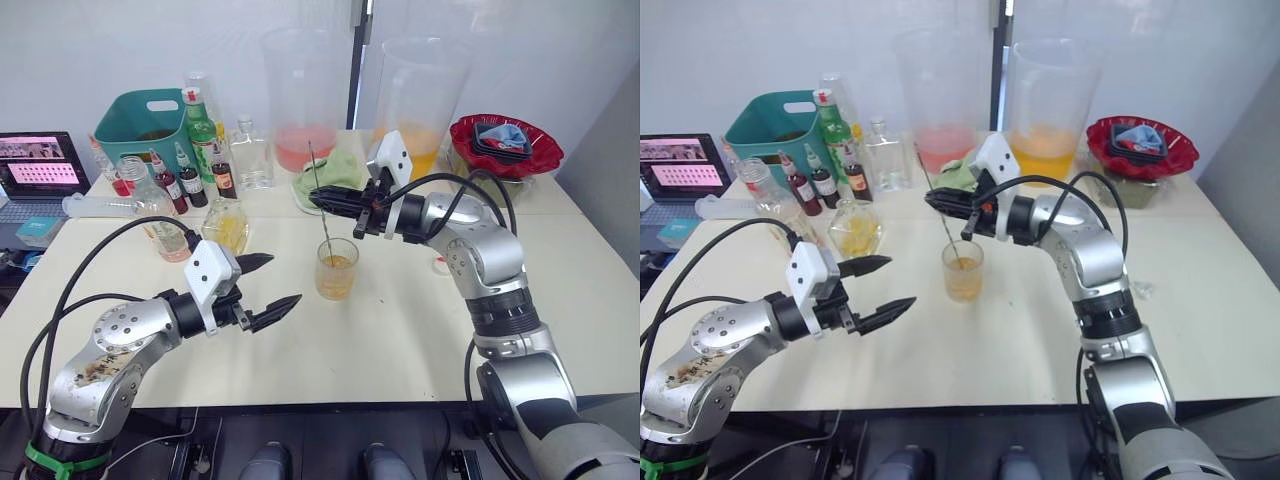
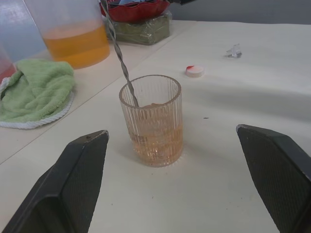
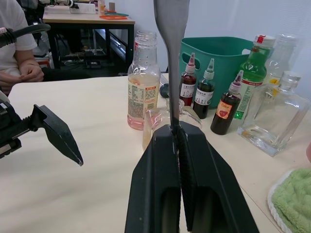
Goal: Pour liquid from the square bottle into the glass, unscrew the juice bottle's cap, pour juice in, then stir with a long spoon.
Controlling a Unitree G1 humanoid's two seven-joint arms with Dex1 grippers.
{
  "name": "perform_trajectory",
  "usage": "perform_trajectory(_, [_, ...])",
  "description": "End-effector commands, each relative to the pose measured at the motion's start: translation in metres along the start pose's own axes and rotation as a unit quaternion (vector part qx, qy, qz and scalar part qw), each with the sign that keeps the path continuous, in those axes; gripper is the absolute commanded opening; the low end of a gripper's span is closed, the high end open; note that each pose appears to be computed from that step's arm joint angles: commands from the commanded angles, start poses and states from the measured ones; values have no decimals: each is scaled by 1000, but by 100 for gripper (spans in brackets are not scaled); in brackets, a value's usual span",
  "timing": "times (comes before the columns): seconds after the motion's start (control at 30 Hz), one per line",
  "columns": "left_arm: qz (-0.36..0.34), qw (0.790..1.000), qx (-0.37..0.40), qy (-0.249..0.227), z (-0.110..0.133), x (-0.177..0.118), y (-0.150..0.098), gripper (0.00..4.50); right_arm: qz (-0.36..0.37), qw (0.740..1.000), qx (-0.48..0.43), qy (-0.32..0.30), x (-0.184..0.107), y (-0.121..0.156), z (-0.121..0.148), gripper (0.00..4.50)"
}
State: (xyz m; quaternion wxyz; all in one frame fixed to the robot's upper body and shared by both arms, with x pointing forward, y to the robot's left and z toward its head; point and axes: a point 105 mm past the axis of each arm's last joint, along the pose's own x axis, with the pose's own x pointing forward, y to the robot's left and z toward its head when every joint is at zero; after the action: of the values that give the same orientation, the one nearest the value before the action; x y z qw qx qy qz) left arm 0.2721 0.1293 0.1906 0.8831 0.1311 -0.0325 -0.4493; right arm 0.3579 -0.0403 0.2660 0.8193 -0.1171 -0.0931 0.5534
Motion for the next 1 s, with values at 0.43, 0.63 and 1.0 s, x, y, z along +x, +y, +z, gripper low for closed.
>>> perform_trajectory(0.43, [-13, 1000, 14, -5, 4, 2, 1, 445, -37, 993, 108, -9, -30, -16, 12, 0])
perform_trajectory(0.63, [-13, 1000, 15, -3, 3, 2, 1, 445, -20, 989, 142, -28, -21, -7, 15, 0])
perform_trajectory(1.0, [-11, 1000, 17, -2, -1, 3, 1, 445, -4, 991, 134, -5, -15, 0, 20, 0])
